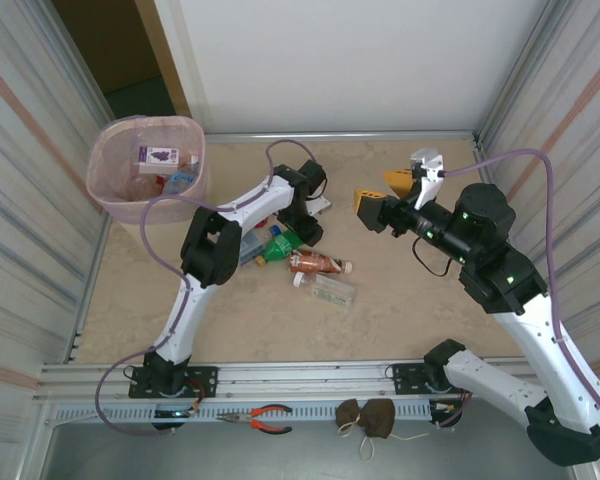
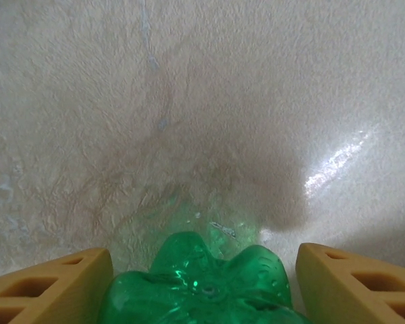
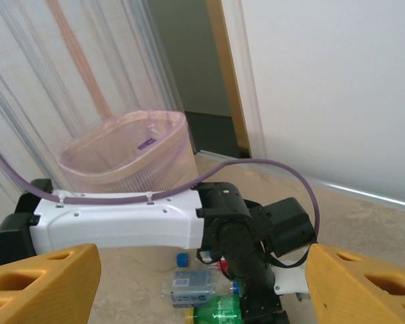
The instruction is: Put the plastic bottles in the bin
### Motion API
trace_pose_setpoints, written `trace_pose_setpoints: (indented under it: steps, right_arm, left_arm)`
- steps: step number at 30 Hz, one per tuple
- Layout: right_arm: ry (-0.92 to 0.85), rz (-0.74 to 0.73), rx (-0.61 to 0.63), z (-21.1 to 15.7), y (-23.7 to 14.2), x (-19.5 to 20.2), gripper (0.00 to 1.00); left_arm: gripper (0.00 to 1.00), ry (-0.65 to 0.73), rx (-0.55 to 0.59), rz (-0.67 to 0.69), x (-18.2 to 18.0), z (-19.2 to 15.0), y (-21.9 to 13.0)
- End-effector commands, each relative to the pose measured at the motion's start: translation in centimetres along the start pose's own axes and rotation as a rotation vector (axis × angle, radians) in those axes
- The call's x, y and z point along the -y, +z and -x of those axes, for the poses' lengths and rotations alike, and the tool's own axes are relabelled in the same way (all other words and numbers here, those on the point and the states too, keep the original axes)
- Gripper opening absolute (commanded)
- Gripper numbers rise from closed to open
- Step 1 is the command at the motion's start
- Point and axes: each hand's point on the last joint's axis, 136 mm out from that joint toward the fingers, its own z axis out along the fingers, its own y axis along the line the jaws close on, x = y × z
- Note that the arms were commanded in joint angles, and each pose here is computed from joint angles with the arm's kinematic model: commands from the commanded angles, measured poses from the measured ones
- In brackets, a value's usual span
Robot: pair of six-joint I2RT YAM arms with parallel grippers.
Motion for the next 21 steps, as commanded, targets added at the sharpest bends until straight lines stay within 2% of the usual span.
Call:
trace_pose_setpoints:
  steps: [1, 8, 12, 21]
  right_arm:
    - [-0.025, -0.019, 0.007, 0.0, -0.5, 0.4, 0.78]
    - [-0.03, -0.022, 0.014, 0.2, -0.7, 0.4, 0.78]
    - [-0.031, -0.023, 0.016, 0.2, -0.7, 0.4, 0.78]
    - [-0.034, -0.024, 0.023, 0.4, -1.0, 0.4, 0.78]
  left_arm:
    - [0.7, 0.023, 0.019, 0.02, -0.2, 0.8, -0.2]
    - [0.59, 0.027, 0.039, 0.019, -0.2, 1.2, -1.0]
    - [0.57, 0.027, 0.075, 0.022, -0.1, 1.8, -2.6]
    - [0.57, 0.014, 0.276, 0.015, 0.6, 4.5, -11.0]
